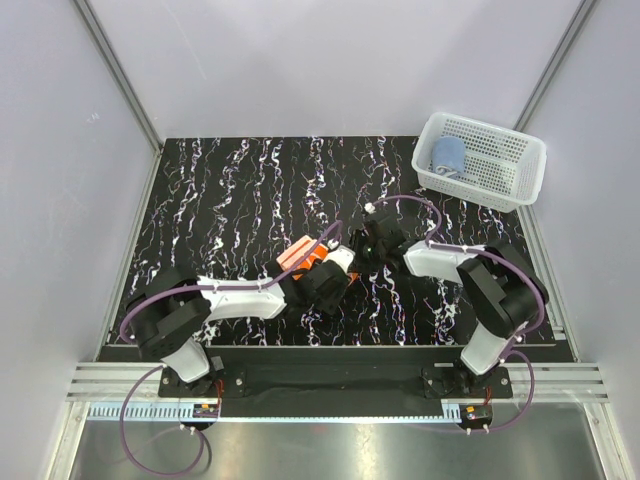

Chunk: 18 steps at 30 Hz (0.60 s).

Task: Roll the towels
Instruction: Roll the towel

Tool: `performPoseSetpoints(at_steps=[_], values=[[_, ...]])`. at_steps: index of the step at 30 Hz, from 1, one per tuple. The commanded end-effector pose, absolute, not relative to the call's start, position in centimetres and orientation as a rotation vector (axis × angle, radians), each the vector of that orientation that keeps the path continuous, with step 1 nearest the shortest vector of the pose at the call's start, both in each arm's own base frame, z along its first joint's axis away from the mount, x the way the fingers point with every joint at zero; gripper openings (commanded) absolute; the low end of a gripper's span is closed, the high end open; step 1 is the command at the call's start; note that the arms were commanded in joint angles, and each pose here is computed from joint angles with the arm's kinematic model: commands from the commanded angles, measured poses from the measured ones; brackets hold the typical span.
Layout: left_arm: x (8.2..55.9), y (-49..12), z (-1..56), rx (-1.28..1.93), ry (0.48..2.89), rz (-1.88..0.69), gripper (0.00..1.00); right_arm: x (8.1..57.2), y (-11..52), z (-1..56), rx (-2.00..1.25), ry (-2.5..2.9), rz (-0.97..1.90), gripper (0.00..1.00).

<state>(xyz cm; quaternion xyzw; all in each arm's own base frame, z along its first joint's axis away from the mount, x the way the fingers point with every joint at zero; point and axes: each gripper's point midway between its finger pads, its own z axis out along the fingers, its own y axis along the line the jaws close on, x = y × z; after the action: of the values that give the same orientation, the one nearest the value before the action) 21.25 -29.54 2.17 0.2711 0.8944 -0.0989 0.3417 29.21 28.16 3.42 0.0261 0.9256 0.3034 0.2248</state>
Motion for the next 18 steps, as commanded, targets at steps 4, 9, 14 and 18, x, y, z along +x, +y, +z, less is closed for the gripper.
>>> performPoseSetpoints(at_steps=[4,9,14,18], values=[[17.7,-28.0,-0.7,0.722,2.498,-0.290,0.57,31.7,27.8,3.1,0.049,2.552,0.797,0.35],[17.1,-28.0,-1.1,0.730,2.514,-0.287,0.56,32.1,28.1,2.7,0.032,2.588,0.785,0.35],[17.0,-28.0,-1.4,0.740,2.523,-0.266,0.43,32.7,28.3,2.9,0.017,2.589,0.775,0.35],[17.1,-28.2,-1.5,0.738,2.523,-0.267,0.26,33.0,28.2,3.4,0.010,2.584,0.768,0.35]])
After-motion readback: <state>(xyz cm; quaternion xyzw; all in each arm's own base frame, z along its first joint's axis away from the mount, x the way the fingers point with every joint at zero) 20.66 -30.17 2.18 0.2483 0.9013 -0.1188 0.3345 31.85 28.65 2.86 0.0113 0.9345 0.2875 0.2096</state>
